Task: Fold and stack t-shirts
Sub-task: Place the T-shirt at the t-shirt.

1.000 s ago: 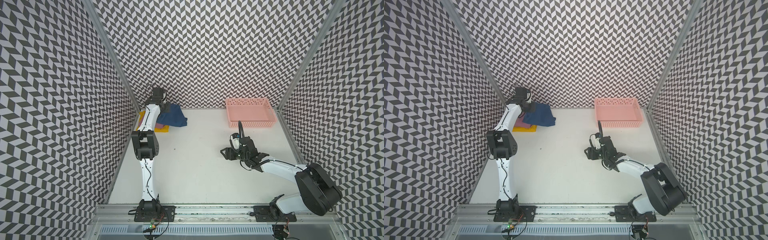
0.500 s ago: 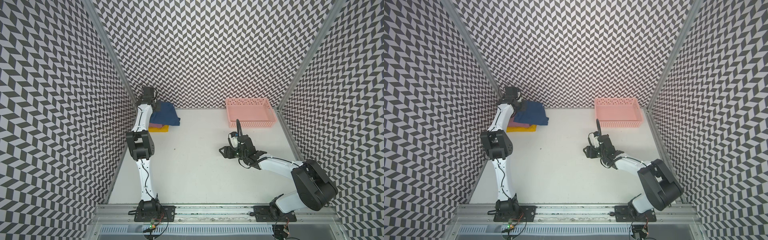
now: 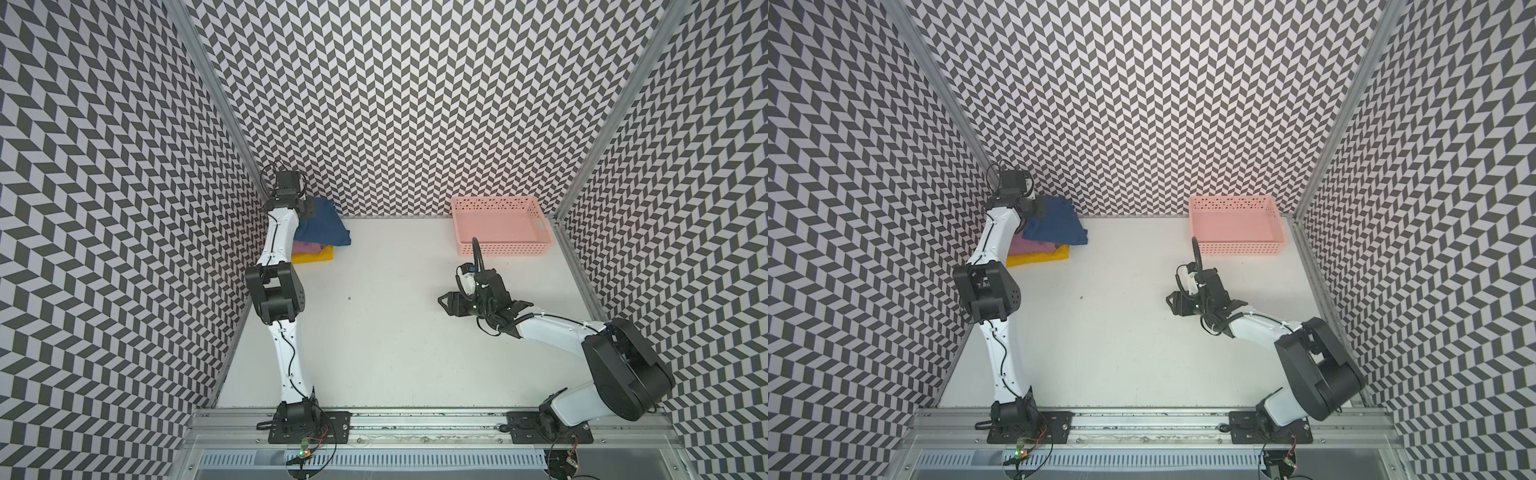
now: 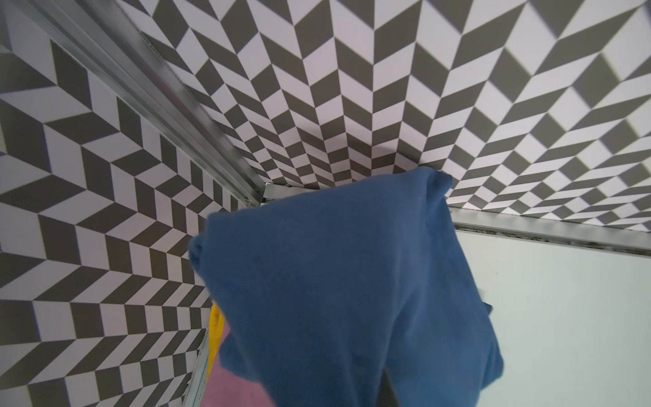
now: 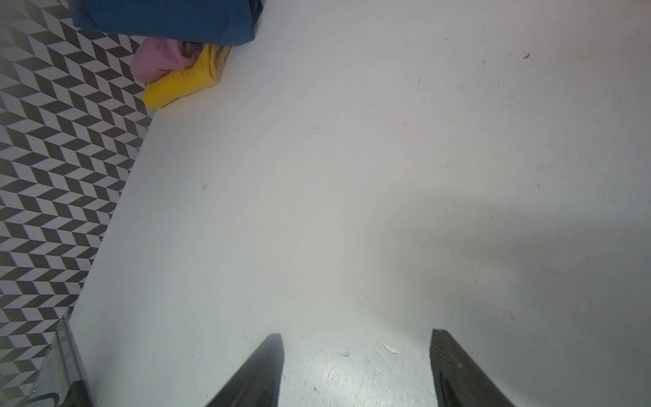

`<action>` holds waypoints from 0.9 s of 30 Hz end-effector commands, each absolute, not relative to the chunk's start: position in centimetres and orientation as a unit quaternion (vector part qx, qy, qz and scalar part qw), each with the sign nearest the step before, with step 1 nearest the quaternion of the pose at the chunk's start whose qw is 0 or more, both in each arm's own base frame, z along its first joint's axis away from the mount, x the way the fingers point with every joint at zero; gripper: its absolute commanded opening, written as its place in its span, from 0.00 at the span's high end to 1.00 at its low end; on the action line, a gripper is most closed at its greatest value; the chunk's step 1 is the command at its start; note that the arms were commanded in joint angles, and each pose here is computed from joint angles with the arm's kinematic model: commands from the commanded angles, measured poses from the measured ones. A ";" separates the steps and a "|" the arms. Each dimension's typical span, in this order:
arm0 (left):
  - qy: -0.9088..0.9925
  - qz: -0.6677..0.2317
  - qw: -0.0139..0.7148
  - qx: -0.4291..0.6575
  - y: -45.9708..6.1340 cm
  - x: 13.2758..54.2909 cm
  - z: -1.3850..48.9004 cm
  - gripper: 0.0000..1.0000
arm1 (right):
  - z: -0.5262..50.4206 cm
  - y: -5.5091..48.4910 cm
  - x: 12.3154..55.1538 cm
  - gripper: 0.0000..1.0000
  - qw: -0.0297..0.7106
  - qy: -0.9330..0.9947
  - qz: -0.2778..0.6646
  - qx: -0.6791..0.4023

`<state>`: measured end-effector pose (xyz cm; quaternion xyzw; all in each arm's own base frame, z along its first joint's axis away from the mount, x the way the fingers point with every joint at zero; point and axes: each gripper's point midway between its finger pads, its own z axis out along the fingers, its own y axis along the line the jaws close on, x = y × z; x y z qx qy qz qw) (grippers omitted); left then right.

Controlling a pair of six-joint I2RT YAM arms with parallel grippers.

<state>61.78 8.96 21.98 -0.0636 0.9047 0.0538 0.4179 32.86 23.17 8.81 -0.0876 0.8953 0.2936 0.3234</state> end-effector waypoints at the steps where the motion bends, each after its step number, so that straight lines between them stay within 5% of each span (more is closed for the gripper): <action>1: 0.857 0.032 0.511 -0.051 7.2 62.0 30.4 1.00 | 9.8 23.2 34.0 0.33 0.345 0.887 0.293 -0.084; 10: 0.846 0.030 0.529 -0.057 7.7 61.9 31.5 1.00 | 9.8 23.0 33.7 0.33 0.348 0.887 0.292 -0.084; 27: 0.907 0.053 0.400 -0.120 13.8 58.8 17.6 1.00 | 9.9 22.9 33.4 0.33 0.346 0.887 0.295 -0.084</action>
